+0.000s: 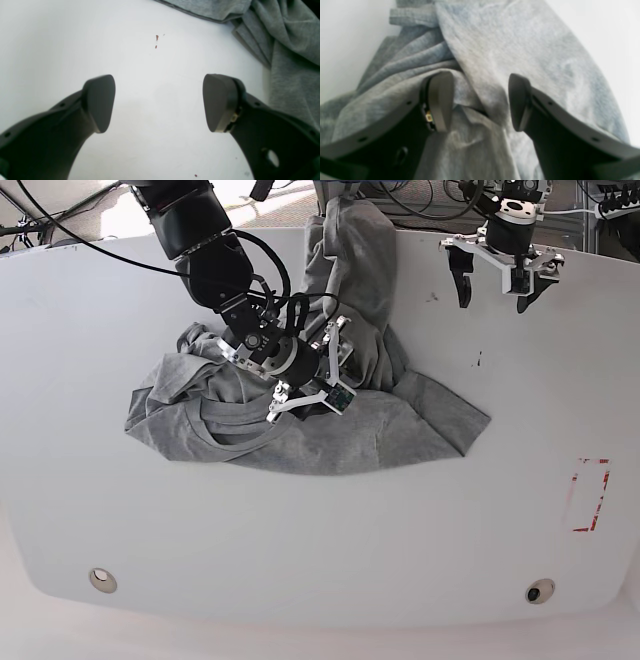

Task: Fold the T-shirt properly
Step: 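Close the right gripper on a fold of the shirt fabric, then lift the shirt with the right gripper and lower the left gripper onto it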

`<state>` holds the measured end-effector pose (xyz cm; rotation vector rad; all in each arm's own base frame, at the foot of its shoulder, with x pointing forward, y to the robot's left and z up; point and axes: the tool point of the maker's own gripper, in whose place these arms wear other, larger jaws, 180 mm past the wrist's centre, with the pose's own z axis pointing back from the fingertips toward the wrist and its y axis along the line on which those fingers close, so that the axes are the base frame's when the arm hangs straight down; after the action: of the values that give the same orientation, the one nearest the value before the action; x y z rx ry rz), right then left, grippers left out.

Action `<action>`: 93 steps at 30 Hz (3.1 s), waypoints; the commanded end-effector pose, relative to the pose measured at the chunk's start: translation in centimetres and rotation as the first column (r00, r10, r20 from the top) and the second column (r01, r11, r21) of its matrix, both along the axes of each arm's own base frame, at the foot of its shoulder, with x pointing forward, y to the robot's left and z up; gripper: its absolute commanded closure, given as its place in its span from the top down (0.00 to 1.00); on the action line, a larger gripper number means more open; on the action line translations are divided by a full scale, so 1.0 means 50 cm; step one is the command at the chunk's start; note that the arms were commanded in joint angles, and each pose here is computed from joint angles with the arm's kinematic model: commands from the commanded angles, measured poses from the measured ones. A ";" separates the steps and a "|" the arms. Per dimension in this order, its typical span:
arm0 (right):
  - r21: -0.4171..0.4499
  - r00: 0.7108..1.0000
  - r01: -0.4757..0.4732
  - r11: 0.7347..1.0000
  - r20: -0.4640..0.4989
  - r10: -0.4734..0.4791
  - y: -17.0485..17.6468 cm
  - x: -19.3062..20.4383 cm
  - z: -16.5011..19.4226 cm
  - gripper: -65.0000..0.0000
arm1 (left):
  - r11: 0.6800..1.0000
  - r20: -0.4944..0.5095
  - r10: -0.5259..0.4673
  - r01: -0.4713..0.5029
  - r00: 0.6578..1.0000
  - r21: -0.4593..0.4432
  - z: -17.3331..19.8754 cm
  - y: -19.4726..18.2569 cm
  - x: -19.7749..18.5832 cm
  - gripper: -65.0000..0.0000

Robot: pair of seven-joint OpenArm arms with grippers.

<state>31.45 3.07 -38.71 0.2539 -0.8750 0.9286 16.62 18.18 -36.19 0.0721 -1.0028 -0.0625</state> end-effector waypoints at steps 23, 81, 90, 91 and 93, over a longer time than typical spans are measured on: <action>0.001 0.994 0.089 0.996 0.067 -0.089 -0.059 0.139 0.037 0.51 | 1.000 0.031 -0.002 0.001 1.000 0.003 0.017 0.002 0.005 0.79; 0.043 0.707 0.188 0.981 0.688 -0.166 -0.178 0.369 0.664 0.00 | 0.981 -0.091 -0.168 0.157 0.981 -0.116 -0.007 -0.159 0.108 0.79; 0.027 0.654 0.232 0.972 0.736 -0.176 -0.206 0.381 0.744 0.00 | 0.982 -0.036 -0.165 0.161 0.986 -0.104 0.005 -0.157 0.191 0.79; 0.028 0.652 0.231 0.972 0.738 -0.176 -0.206 0.381 0.747 0.00 | 0.982 -0.054 -0.164 0.158 0.985 -0.106 -0.004 -0.156 0.196 0.79; 0.029 0.650 0.232 0.972 0.739 -0.177 -0.206 0.382 0.749 0.00 | 0.982 -0.072 -0.163 0.155 0.984 -0.105 -0.013 -0.155 0.213 0.79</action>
<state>50.62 -7.08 -4.50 -0.2958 -1.5091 0.8544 26.59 10.53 -37.07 -0.0968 -0.9163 -0.1666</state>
